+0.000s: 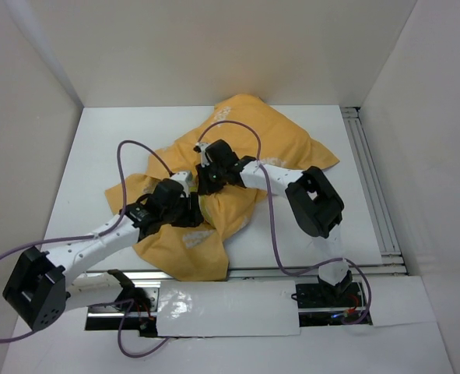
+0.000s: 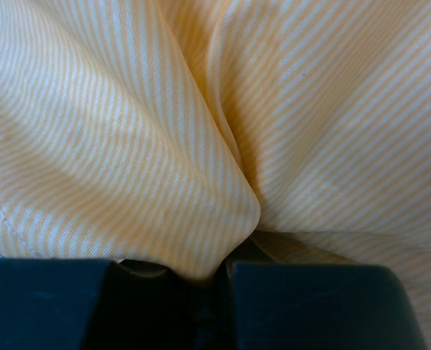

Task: Put the pillow into the pillowcase

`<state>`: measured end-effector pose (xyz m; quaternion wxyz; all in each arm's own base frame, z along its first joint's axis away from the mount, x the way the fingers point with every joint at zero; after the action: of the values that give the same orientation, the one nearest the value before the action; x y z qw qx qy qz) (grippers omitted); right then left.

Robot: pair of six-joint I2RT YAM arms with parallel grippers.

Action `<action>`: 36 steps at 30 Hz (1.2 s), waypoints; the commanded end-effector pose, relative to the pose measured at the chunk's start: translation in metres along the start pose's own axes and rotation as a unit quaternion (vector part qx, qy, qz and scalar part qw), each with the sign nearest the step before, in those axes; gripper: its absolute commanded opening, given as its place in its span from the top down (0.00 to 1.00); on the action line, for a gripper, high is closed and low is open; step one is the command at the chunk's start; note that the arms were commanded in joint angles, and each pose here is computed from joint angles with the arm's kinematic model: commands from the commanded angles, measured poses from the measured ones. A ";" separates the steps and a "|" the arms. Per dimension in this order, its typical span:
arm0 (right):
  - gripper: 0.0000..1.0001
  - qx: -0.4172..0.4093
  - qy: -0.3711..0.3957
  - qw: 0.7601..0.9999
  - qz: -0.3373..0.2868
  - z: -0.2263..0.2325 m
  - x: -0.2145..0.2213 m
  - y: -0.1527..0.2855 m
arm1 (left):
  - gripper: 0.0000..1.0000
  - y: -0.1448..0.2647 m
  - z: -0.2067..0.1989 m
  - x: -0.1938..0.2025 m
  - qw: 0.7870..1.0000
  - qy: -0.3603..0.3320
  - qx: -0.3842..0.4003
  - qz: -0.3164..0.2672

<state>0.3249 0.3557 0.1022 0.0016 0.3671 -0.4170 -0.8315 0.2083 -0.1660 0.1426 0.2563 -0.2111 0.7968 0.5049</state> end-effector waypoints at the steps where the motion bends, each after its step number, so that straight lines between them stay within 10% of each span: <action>1: 1.00 -0.023 -0.042 0.995 0.082 -0.002 0.048 -0.018 | 0.36 -0.008 -0.008 -0.009 0.999 -0.031 -0.005 -0.038; 20: 1.00 -0.028 -0.055 0.995 0.083 -0.003 0.048 -0.012 | 0.32 -0.056 -0.005 0.002 0.997 -0.026 -0.060 -0.033; 22: 1.00 -0.026 -0.058 0.995 0.081 -0.006 0.047 -0.011 | 0.38 -0.066 -0.002 0.007 0.997 -0.028 -0.071 -0.015; 28: 1.00 -0.025 -0.064 0.995 0.074 -0.007 0.043 -0.005 | 0.98 -0.084 -0.011 0.011 0.995 -0.037 -0.087 0.024; 36: 1.00 0.047 -0.059 0.995 0.067 -0.024 0.045 -0.003 | 1.00 -0.012 -0.016 -0.034 0.989 0.020 -0.074 -0.125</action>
<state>0.3282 0.3480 0.0995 -0.0133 0.3329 -0.4030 -0.8524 0.2366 -0.1938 0.1094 0.2571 -0.2400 0.7427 0.5699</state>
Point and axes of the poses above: each gripper's point midway between its finger pads, its own y axis back along the fingers, its own z axis along the line the jaws close on, x = y × z, the point moved 6 cm from there along y, back along the fingers, and after that the axes turned 1 degree about -y, right-handed, at the moved point
